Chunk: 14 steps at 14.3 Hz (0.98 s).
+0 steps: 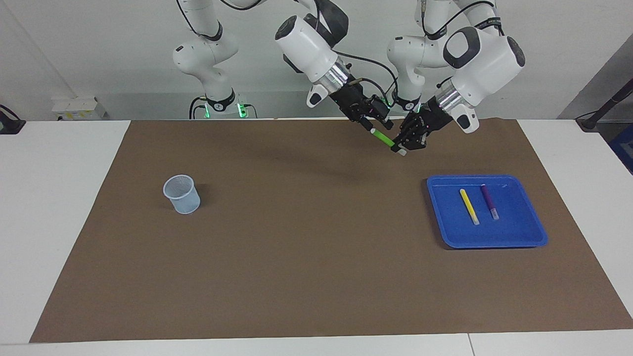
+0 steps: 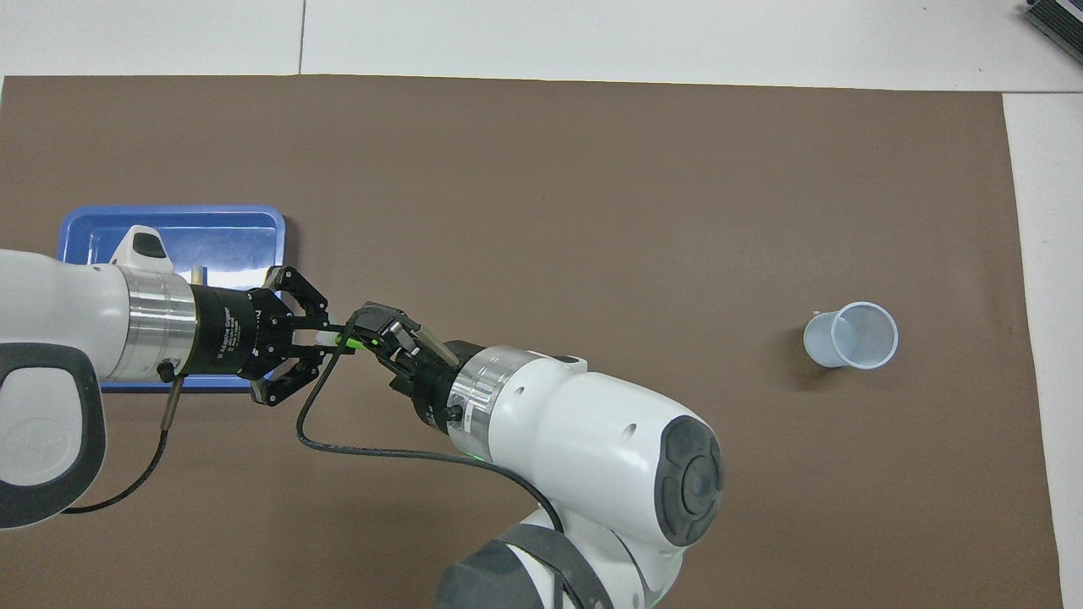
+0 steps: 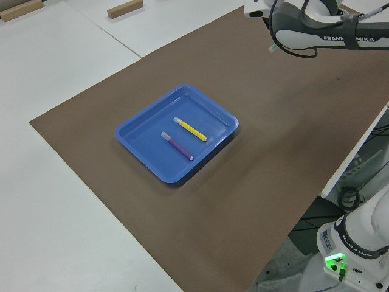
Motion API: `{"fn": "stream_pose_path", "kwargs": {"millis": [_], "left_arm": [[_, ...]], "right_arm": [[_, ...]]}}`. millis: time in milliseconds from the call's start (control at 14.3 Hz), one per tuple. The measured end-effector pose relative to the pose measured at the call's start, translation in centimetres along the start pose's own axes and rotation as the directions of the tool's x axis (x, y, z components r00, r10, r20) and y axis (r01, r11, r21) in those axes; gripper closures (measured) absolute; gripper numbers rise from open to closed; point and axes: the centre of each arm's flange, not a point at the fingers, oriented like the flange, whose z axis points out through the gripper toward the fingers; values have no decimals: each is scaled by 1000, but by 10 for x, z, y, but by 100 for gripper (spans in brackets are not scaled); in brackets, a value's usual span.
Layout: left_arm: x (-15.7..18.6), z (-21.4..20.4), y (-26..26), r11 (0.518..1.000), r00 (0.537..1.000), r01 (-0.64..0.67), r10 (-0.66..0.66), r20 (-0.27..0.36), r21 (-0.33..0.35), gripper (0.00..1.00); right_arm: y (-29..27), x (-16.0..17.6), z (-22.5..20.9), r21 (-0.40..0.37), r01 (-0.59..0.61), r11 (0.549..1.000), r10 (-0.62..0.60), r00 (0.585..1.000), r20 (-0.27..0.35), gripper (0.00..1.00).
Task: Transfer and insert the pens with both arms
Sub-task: 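Grasp the green pen with the right gripper and open the left gripper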
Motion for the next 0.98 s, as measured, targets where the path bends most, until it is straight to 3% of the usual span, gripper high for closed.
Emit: {"fn": "stream_pose_path", "kwargs": {"millis": [140,279,419,489,978], "left_arm": [[0,0,0,1000,1000,0,0,0,-1,82],[0,-1,0,1000,1000,0,0,0,-1,82],[-1,-1,0,1000,1000,0,0,0,-3,82],[-1,-2,0,1000,1000,0,0,0,-4,82],[-2,-4,-1,1000,1000,4,-4,1,-7,82]], "right_arm": [[0,0,0,-1,0,1000,0,1000,0,23],[0,0,0,-1,0,1000,0,1000,0,48],[1,0,1,-2,6,1000,-6,1000,0,50],[1,1,2,-3,7,1000,-7,1000,0,58],[2,15,2,-5,34,999,-34,999,-15,58]]}}
